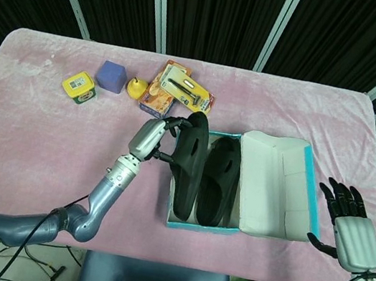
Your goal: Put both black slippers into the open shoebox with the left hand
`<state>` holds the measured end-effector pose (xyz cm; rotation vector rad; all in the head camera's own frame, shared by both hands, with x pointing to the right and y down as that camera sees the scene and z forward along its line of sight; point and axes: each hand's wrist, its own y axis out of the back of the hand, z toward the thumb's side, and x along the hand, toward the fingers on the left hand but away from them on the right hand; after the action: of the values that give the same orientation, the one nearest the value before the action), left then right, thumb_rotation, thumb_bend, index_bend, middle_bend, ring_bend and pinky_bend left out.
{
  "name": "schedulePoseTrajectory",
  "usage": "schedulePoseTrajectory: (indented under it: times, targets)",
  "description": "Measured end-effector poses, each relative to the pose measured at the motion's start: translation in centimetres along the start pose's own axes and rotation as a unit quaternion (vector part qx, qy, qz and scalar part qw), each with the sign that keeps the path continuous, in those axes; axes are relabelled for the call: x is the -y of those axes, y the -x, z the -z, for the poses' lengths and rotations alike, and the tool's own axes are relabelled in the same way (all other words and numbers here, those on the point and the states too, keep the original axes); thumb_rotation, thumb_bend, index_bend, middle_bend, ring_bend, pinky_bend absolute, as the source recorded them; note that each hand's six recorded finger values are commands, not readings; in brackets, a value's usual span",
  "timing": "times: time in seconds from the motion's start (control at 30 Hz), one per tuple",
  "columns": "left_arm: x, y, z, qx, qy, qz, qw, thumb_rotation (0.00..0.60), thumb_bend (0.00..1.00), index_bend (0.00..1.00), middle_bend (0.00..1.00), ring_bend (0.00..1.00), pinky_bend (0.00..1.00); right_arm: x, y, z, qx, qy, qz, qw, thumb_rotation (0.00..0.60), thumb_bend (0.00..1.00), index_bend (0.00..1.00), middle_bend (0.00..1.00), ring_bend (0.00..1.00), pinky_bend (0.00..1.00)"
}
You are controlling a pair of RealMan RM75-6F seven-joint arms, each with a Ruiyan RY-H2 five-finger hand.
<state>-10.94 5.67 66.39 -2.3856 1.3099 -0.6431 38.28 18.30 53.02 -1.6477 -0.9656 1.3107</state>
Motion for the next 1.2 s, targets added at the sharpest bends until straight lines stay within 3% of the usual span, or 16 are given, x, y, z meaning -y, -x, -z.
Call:
schedulePoseTrajectory:
  times: [0.33, 0.63, 1.2]
  targets:
    - [1.8, -0.4, 1.1, 0.001, -0.022, 0.003, 0.9998, 0.6, 0.0, 0.36, 0.48, 0.41, 0.48, -0.1, -0.1, -0.1, -0.001, -0.001, 0.001, 1.0, 0.6, 0.08, 0.0, 0.0, 0.0, 0.02]
    - [2.9, -0.5, 2.9, -0.012, -0.089, 0.036, 0.9953, 0.6, 0.0, 0.36, 0.48, 0.41, 0.47, -0.1, -0.2, 0.1, 0.002, -0.001, -0.001, 1.0, 0.6, 0.08, 0.0, 0.0, 0.0, 0.02]
    - [4.4, -1.2, 3.5, -0.023, -0.23, 0.112, 0.9663, 0.6, 0.0, 0.32, 0.47, 0.41, 0.36, -0.3, -0.5, 0.1, 0.006, -0.002, 0.0, 1.0, 0.6, 0.08, 0.0, 0.0, 0.0, 0.02]
